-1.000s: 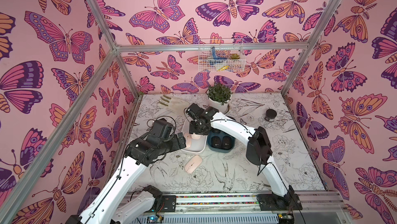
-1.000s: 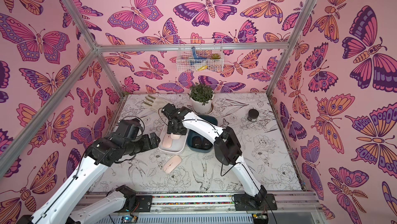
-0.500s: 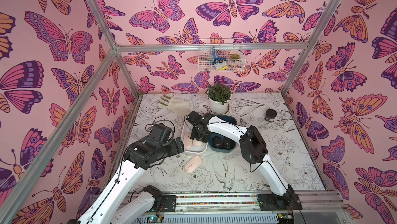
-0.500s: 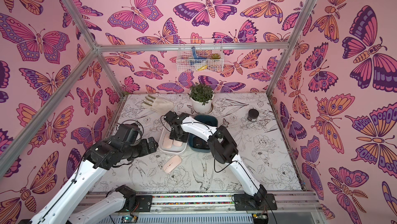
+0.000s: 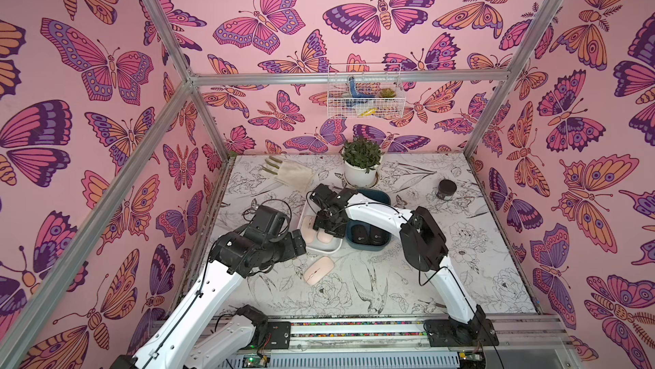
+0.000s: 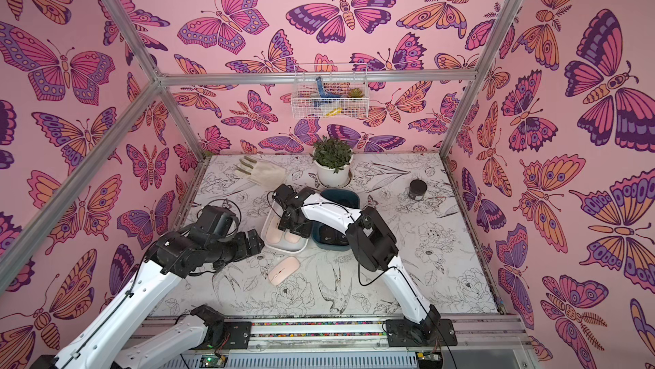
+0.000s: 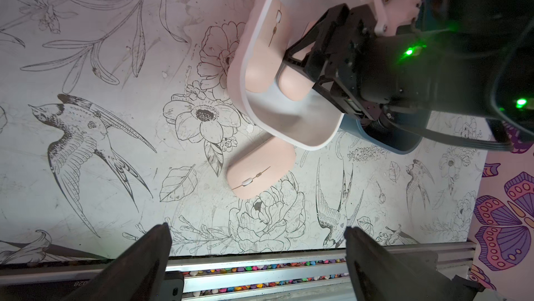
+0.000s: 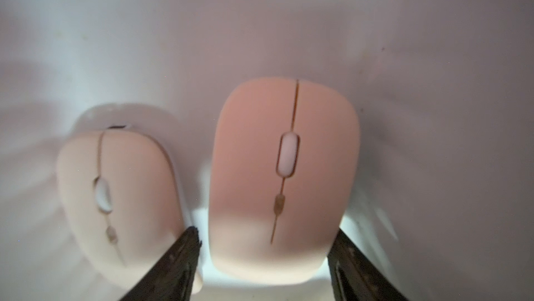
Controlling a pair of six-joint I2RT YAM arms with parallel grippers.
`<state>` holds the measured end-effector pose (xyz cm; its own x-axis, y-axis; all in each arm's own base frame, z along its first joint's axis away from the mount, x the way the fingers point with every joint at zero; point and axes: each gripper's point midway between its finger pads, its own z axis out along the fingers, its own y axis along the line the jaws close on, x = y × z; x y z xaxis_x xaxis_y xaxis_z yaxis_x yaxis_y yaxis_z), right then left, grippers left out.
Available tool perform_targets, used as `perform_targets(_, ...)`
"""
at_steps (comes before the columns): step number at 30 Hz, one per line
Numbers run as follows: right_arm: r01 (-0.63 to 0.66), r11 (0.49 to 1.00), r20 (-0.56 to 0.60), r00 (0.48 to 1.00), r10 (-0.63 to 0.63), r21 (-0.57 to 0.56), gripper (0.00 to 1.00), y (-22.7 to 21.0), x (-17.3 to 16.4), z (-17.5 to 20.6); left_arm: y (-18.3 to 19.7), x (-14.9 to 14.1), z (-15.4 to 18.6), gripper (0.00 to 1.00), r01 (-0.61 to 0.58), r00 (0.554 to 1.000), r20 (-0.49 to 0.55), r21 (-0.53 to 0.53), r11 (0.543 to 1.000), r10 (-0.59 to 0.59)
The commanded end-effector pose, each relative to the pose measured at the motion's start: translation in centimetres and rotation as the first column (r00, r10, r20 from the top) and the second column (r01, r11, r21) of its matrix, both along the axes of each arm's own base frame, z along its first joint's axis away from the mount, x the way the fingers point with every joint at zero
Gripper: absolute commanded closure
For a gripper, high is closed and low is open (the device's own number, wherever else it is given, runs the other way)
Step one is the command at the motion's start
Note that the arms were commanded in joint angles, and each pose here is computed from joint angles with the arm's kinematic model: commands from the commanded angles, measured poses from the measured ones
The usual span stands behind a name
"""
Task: Place the mice by color into the storage box
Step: Place the mouse in the storage box.
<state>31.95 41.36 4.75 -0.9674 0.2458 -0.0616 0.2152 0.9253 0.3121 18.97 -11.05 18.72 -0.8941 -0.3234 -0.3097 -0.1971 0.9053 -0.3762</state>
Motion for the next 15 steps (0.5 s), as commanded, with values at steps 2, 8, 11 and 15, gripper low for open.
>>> perform_targets(2, -0.008, 0.994, 0.05, 0.999, 0.003, 0.113, 0.25, 1.6, -0.1, 3.9, -0.7, -1.5, -1.4, 0.02, -0.006, 0.996, -0.087, -0.016, 1.0, 0.004)
perform_targets(8, -0.043, 0.984, 0.085, 0.996, 0.029, 0.172, 0.22, 2.3, 0.0, 6.7, -0.9, -1.3, -1.3, 0.02, -0.027, 0.995, -0.097, -0.015, 1.0, 0.026)
perform_targets(11, -0.06, 0.978, 0.135, 0.99, 0.033, 0.198, 0.22, 1.9, 0.0, 9.1, -1.4, -1.4, -1.2, 0.02, -0.018, 0.994, -0.109, -0.031, 0.999, 0.014)
perform_targets(15, -0.064, 0.969, 0.214, 0.977, 0.012, 0.237, 0.22, -1.0, 1.0, 12.9, -2.7, -2.3, -2.2, 0.05, 0.014, 0.987, -0.158, -0.037, 0.999, -0.019)
